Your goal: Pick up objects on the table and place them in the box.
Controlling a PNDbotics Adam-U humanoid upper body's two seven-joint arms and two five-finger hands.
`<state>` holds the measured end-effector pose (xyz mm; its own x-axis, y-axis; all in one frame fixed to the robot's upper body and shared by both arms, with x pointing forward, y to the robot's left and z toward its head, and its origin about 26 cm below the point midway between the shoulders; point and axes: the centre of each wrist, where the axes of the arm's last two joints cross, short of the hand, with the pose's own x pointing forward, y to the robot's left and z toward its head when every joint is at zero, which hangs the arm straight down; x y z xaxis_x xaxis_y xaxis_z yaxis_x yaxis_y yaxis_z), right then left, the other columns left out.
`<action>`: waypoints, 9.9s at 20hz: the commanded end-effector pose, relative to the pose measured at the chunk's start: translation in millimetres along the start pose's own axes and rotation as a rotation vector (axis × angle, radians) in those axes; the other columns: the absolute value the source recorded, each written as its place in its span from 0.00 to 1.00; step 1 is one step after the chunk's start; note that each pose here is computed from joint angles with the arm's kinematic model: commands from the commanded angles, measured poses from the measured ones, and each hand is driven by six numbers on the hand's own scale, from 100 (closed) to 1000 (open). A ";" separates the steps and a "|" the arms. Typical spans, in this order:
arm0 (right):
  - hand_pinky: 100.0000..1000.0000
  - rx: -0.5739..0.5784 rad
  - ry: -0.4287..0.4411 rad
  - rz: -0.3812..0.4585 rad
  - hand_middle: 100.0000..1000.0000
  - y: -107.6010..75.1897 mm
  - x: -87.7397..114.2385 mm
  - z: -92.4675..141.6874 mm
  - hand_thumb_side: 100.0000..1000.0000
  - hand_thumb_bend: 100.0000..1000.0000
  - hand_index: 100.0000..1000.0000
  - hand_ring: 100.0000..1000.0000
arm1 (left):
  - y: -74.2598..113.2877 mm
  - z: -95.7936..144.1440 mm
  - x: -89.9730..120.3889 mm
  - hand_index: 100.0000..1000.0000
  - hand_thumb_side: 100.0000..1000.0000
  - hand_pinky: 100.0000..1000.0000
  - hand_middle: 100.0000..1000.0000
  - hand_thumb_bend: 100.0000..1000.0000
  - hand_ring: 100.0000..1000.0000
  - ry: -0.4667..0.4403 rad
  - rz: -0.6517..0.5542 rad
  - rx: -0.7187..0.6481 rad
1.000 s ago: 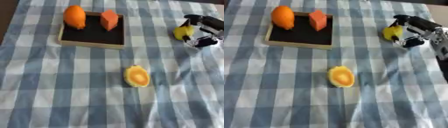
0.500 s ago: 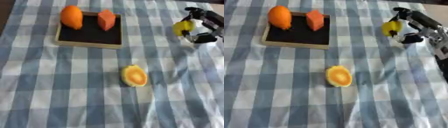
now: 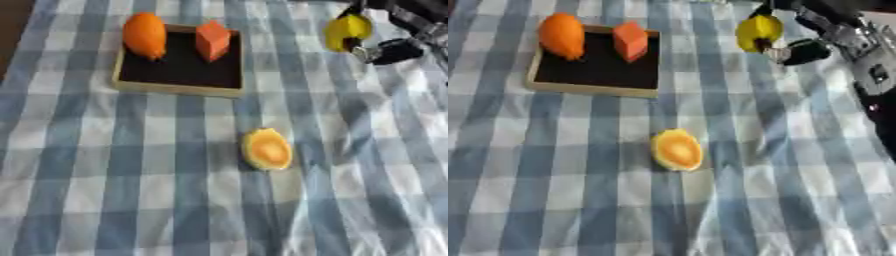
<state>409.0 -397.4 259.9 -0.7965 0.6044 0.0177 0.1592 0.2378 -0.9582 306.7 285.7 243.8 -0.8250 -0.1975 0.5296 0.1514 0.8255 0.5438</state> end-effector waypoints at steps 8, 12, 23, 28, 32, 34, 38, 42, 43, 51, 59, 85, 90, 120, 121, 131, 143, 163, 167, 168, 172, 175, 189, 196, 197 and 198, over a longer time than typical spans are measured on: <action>0.93 0.017 -0.129 -0.124 0.01 -10.0 22.3 -75.1 0.17 0.00 0.73 1.00 | -6.2 -17.1 10.2 0.81 0.64 0.66 0.71 0.00 0.76 -0.090 0.029 -0.006; 0.92 0.031 -0.151 -0.134 0.02 -2.7 29.2 -94.7 0.15 0.00 0.73 1.00 | -9.8 -22.2 11.6 0.81 0.63 0.66 0.71 0.00 0.76 -0.118 0.049 -0.004; 0.94 0.099 -0.146 -0.127 0.03 32.1 25.6 -105.5 0.13 0.00 0.74 1.00 | -13.9 -30.2 14.4 0.81 0.62 0.66 0.70 0.00 0.76 -0.159 0.075 -0.004; 0.95 0.142 -0.150 -0.147 0.04 50.2 27.9 -113.3 0.13 0.00 0.74 1.00 | -14.9 -32.2 15.1 0.81 0.62 0.66 0.70 0.00 0.76 -0.170 0.083 -0.001; 0.95 0.165 -0.136 -0.155 0.05 60.2 28.2 -116.6 0.13 0.00 0.74 1.00 | -15.9 -33.0 15.3 0.81 0.62 0.66 0.70 0.00 0.76 -0.174 0.088 -0.005; 0.96 0.174 -0.124 -0.155 0.05 65.3 27.7 -117.3 0.13 0.00 0.74 1.00 | -16.0 -32.8 15.1 0.81 0.62 0.66 0.70 0.00 0.76 -0.173 0.089 -0.007; 0.96 0.186 -0.103 -0.156 0.05 74.7 27.6 -120.4 0.12 0.00 0.75 1.00 | -17.1 -33.6 15.3 0.81 0.62 0.66 0.70 0.00 0.76 -0.177 0.095 -0.014; 0.96 0.189 -0.093 -0.143 0.05 79.3 27.5 -122.1 0.12 0.00 0.75 1.00 | -17.2 -33.5 15.2 0.81 0.61 0.65 0.70 0.00 0.76 -0.176 0.097 -0.018; 0.96 0.189 -0.090 -0.139 0.05 80.3 27.2 -122.1 0.12 0.00 0.74 1.00 | -17.2 -33.4 15.1 0.81 0.61 0.65 0.70 0.00 0.75 -0.175 0.097 -0.019; 1.00 0.213 -0.070 -0.050 0.47 79.9 27.2 -121.0 0.11 0.00 0.92 1.00 | -17.4 -32.3 14.5 0.81 0.61 0.65 0.70 0.00 0.75 -0.169 0.100 -0.023; 1.00 0.202 -0.018 0.070 0.77 77.3 26.6 -120.1 0.11 0.00 1.00 1.00 | -18.8 -32.8 14.3 0.81 0.61 0.65 0.70 0.00 0.76 -0.168 0.110 -0.025; 1.00 0.310 -0.221 -0.064 1.00 55.0 23.4 -116.7 0.12 0.00 1.00 1.00 | -22.7 -35.2 14.6 0.81 0.60 0.65 0.70 0.00 0.76 -0.165 0.132 -0.029; 1.00 0.290 -0.204 -0.047 1.00 57.8 22.5 -116.0 0.12 0.00 1.00 1.00 | -22.9 -35.1 14.5 0.81 0.59 0.65 0.70 0.00 0.76 -0.162 0.135 -0.028; 0.96 0.141 -0.373 0.026 0.68 -21.3 112.3 -20.9 0.11 0.00 0.97 1.00 | -13.1 -27.5 13.0 0.81 0.62 0.65 0.71 0.00 0.77 -0.139 0.072 0.021; 0.96 0.147 -0.383 0.031 0.69 -19.1 118.6 -18.9 0.11 0.00 0.97 1.00 | -12.5 -27.1 12.9 0.81 0.62 0.65 0.71 0.00 0.77 -0.138 0.068 0.025; 0.97 0.267 -0.488 0.125 0.82 16.2 155.9 -15.4 0.12 0.00 0.97 1.00 | -11.7 -24.3 11.8 0.81 0.62 0.64 0.71 0.00 0.77 -0.129 0.057 0.028; 1.00 0.382 -0.435 0.116 0.88 57.6 166.9 -18.5 0.12 0.00 1.00 1.00 | -13.9 -24.1 11.1 0.81 0.62 0.64 0.71 0.00 0.77 -0.126 0.069 0.018; 1.00 0.480 -0.344 0.169 0.95 93.8 145.7 -19.6 0.14 0.00 1.00 1.00 | -15.4 -24.0 10.7 0.81 0.62 0.64 0.71 0.00 0.77 -0.125 0.075 0.000; 1.00 0.467 -0.315 0.207 0.96 96.3 142.2 -18.9 0.14 0.00 1.00 1.00 | -15.4 -23.8 10.6 0.81 0.62 0.64 0.71 0.00 0.77 -0.125 0.076 -0.002; 1.00 0.464 -0.314 0.213 0.96 97.4 141.8 -18.7 0.14 0.00 1.00 1.00 | -15.4 -23.7 10.5 0.81 0.62 0.64 0.71 0.00 0.77 -0.125 0.076 -0.003; 1.00 0.470 -0.307 0.221 0.96 102.4 138.9 -16.6 0.13 0.00 1.00 1.00 | -15.4 -23.4 10.3 0.81 0.61 0.64 0.71 0.00 0.77 -0.123 0.077 -0.002; 1.00 0.492 -0.289 0.220 0.97 107.0 134.0 -14.6 0.13 0.00 1.00 1.00 | -15.7 -23.6 10.3 0.81 0.61 0.64 0.71 0.00 0.77 -0.124 0.080 -0.001; 1.00 0.526 -0.252 0.216 0.95 118.2 121.3 -11.9 0.14 0.00 1.00 1.00 | -16.1 -23.3 10.1 0.81 0.61 0.64 0.71 0.00 0.77 -0.121 0.083 -0.002; 1.00 0.411 -0.324 0.247 0.94 94.2 139.6 -18.8 0.13 0.00 1.00 1.00 | -16.0 -23.0 10.0 0.81 0.61 0.64 0.71 0.00 0.77 -0.120 0.081 -0.005; 1.00 0.399 -0.328 0.253 0.95 90.5 143.2 -19.7 0.14 0.00 1.00 1.00 | -15.9 -23.0 10.0 0.81 0.61 0.64 0.71 0.00 0.77 -0.120 0.080 -0.006; 1.00 0.392 -0.332 0.258 0.95 87.4 146.5 -20.6 0.14 0.00 1.00 1.00 | -15.8 -23.0 10.0 0.81 0.62 0.64 0.71 0.00 0.78 -0.120 0.080 -0.007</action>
<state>323.2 -271.1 170.8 -0.9011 0.3810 -0.2069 0.1552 -0.1622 -0.9745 312.4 257.6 248.2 -0.8547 -0.0659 0.5149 0.2338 0.8367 0.4952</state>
